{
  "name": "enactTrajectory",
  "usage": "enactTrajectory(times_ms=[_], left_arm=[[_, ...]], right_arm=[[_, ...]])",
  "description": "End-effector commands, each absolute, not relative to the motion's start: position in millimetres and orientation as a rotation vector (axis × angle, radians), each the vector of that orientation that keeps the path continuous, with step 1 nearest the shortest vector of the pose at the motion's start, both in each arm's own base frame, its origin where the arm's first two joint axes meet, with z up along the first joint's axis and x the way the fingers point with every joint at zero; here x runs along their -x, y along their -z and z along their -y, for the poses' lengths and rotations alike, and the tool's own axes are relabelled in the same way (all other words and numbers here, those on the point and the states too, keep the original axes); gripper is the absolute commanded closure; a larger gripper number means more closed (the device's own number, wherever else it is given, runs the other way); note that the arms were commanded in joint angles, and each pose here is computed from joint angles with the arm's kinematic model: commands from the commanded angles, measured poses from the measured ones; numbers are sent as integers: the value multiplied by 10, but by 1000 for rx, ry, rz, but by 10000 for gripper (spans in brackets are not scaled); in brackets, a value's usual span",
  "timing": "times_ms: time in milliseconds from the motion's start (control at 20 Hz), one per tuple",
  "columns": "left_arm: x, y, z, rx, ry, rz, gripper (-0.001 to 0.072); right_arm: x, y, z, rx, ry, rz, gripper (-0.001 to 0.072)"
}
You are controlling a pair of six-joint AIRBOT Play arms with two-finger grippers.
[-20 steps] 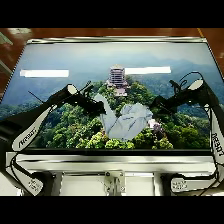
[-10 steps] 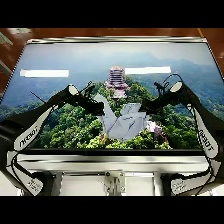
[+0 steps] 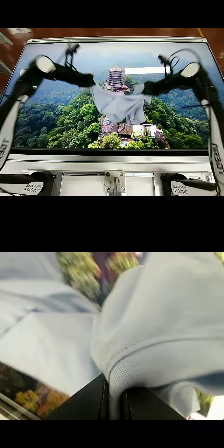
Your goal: Fold the shirts.
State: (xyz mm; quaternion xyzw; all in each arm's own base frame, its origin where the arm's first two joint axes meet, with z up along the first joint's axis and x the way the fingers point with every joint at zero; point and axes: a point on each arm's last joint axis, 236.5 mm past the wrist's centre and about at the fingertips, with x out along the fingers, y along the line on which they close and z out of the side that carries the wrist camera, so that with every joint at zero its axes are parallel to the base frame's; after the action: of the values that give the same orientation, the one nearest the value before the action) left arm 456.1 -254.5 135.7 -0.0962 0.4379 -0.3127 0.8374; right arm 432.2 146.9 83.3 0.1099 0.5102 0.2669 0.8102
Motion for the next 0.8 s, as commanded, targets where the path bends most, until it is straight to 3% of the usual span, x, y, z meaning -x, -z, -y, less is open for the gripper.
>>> enactTrajectory(times_ms=[0, 200, 400, 550, 750], left_arm=[[-4296, -3074, 2172, 113, 634, -534, 668], [-3373, -4353, 1704, 32, 578, -215, 667], [-2594, -4642, 1268, 37, 490, -170, 667], [-2397, -4219, 1052, 5, 419, -358, 667], [-2296, -3278, 906, -20, 346, -734, 667]], right_arm=[[-4166, -2341, -1453, -118, -598, -724, 635], [-3411, -3941, -1369, -123, -566, -311, 635], [-2592, -4593, -1299, -177, -558, -125, 635], [-2378, -4350, -1212, -137, -518, -229, 635], [-2248, -3260, -975, -184, -378, -745, 635]])
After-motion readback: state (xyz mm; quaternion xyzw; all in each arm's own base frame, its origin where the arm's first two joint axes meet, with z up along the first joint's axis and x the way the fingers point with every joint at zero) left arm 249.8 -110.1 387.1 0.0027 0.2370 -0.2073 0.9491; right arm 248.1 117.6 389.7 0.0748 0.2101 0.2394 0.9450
